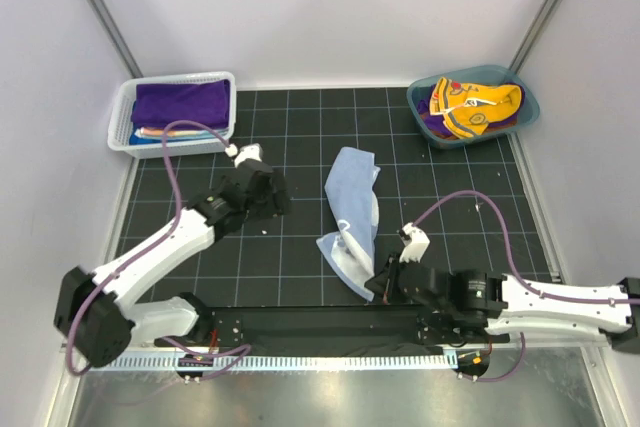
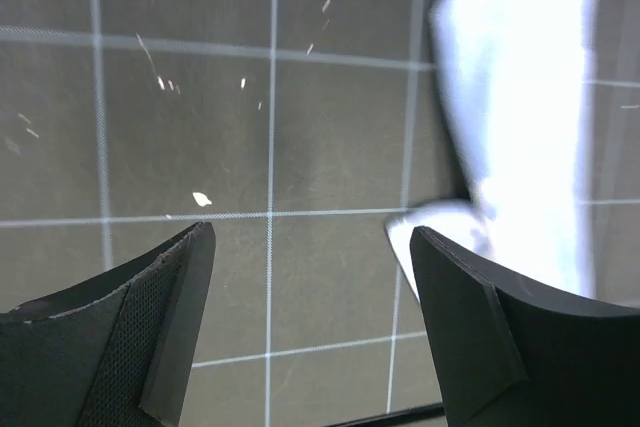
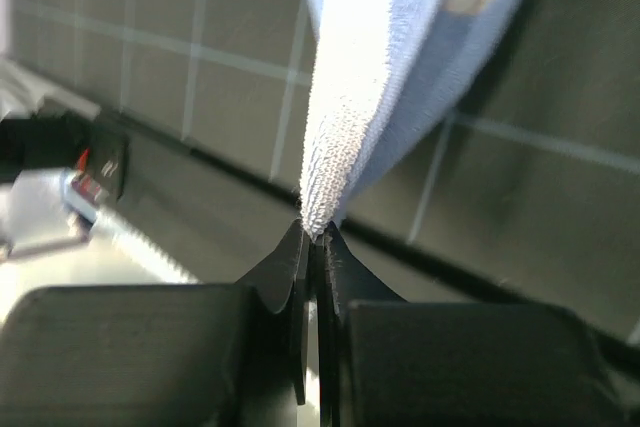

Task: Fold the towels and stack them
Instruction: Move the towel to the center of the board, then flatten out the crumpled towel

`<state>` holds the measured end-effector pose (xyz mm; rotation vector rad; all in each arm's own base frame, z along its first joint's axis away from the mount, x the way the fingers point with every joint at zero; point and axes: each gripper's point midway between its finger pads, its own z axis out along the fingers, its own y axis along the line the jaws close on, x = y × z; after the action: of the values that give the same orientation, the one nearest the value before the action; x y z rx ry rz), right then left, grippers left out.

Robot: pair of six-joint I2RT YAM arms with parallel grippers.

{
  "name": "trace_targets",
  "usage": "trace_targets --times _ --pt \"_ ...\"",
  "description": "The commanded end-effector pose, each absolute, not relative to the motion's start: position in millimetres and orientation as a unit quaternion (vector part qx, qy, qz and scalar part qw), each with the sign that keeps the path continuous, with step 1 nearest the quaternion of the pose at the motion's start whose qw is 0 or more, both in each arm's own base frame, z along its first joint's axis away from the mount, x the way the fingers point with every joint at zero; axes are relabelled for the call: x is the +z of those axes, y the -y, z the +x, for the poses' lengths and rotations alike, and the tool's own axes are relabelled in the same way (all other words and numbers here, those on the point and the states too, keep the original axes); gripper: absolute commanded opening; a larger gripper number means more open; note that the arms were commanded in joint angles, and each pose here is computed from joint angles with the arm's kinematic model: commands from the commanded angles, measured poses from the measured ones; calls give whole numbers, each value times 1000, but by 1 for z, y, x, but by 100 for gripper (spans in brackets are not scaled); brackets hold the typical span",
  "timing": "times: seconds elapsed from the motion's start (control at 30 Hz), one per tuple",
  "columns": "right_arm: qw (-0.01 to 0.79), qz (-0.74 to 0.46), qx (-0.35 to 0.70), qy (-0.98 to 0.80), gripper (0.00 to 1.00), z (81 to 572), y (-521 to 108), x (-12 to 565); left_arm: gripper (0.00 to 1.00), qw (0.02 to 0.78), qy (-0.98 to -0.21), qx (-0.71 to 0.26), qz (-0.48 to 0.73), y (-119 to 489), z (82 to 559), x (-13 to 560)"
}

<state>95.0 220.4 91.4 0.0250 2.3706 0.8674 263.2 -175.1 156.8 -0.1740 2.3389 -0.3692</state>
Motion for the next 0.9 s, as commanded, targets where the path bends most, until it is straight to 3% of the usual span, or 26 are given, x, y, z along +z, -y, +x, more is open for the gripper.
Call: trace_targets --times 0.0,0.07,0.1,0.2,0.23,0.27,0.47,0.5,0.57,0.6,0.7,0.77,0.8,0.87 --pt "341 72 343 -872 4 93 -217 110 82 372 -904 -176 -112 197 285 146" --pt "333 37 297 -894 12 84 -214 97 81 352 -911 -184 -111 212 292 128" --pt "338 27 279 -898 25 85 -214 95 80 347 -912 -192 -106 220 294 125" --pt "382 19 249 -890 51 101 -217 115 80 337 -918 -187 -92 235 303 115" --pt "403 10 232 -885 66 109 -213 122 80 342 -916 -191 -88 240 307 121" --pt "416 12 227 -881 69 116 -211 131 80 339 -919 -184 -80 243 311 116" --pt "446 71 187 -872 69 195 -171 171 79 367 -913 -177 -25 293 350 147" --pt "444 84 185 -873 67 208 -165 176 78 351 -925 -147 -4 299 355 128" --pt "417 109 184 -884 64 237 -151 167 77 376 -916 -139 7 321 376 149" --pt "411 119 189 -884 62 246 -146 167 76 360 -926 -112 17 327 384 122" --pt "380 149 207 -889 57 274 -130 154 74 378 -920 -99 36 349 411 131" --pt "366 169 227 -887 56 291 -123 146 73 376 -923 -54 62 354 427 108" --pt "360 177 230 -887 54 295 -119 141 71 399 -912 -63 68 370 439 128" --pt "344 197 238 -887 51 307 -110 128 71 396 -912 -19 102 375 447 101"
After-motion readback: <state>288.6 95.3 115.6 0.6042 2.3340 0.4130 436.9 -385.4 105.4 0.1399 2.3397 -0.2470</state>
